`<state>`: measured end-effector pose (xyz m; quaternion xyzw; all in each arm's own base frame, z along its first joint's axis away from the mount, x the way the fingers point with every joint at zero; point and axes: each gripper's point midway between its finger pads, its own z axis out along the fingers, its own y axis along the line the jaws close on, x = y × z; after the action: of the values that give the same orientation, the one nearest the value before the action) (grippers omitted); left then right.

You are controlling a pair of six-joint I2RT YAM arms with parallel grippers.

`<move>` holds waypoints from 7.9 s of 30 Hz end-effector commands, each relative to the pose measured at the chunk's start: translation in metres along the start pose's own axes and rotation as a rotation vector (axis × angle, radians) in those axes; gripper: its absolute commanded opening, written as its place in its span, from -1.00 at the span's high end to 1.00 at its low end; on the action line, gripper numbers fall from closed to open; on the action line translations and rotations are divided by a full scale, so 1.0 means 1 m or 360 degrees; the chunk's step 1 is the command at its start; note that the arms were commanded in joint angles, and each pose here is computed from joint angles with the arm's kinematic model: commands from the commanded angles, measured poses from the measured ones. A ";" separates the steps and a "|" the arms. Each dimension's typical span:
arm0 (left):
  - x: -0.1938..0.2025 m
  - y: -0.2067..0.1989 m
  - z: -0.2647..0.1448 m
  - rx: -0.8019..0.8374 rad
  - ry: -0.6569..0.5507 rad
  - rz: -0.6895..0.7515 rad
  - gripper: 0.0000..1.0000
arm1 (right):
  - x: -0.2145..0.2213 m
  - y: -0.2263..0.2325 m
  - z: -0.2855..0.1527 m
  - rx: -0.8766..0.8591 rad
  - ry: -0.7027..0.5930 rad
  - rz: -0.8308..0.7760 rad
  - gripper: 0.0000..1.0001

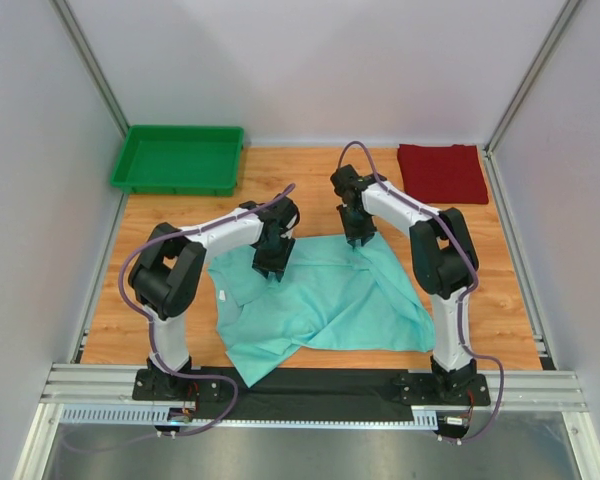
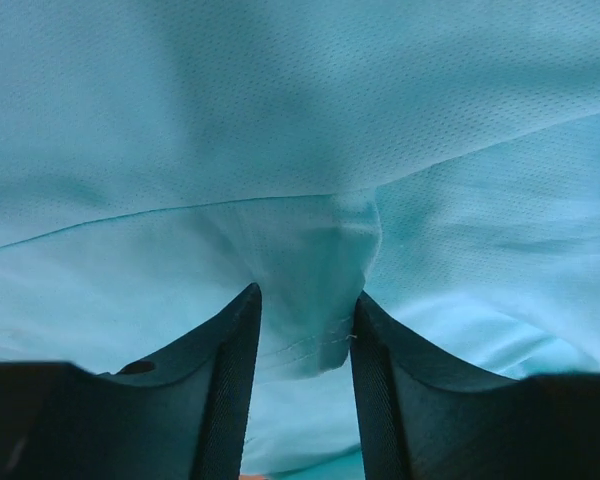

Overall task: Fold and stack the t-shirts
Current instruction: Flatten the tshirt out

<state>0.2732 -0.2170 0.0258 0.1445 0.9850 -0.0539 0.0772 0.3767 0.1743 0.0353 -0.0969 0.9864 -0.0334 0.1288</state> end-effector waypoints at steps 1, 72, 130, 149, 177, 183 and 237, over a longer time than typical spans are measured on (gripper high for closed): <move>-0.014 -0.002 -0.013 0.0005 -0.0081 0.0057 0.07 | -0.013 -0.003 -0.006 0.0036 -0.0049 -0.0016 0.44; -0.013 0.067 -0.094 -0.0228 -0.0359 -0.0408 -0.81 | 0.060 -0.039 -0.060 -0.0384 -0.0006 0.0484 -0.22; 0.036 0.023 -0.065 0.0435 -0.0447 -0.0787 -0.33 | 0.111 -0.074 -0.085 -0.0300 -0.0183 0.0828 -0.13; 0.086 0.071 -0.002 0.0072 0.0045 -0.1298 -0.15 | 0.137 -0.044 -0.039 -0.0146 0.0162 0.0888 0.55; 0.085 0.079 -0.078 0.0191 -0.0282 -0.1033 -0.17 | 0.115 -0.109 -0.099 -0.0133 -0.0318 0.1138 0.15; 0.021 0.051 -0.081 0.0468 -0.0417 -0.0883 -0.13 | 0.056 -0.044 -0.071 -0.0531 -0.0247 0.1066 -0.02; -0.002 0.026 -0.003 0.0489 -0.0163 -0.0667 0.08 | 0.010 -0.044 -0.009 -0.0214 -0.0115 0.1043 0.20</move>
<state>0.2874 -0.1959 0.0223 -0.0723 0.9664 -0.2313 0.0855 0.3712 0.1297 0.0519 0.2310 0.9568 0.0877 0.1532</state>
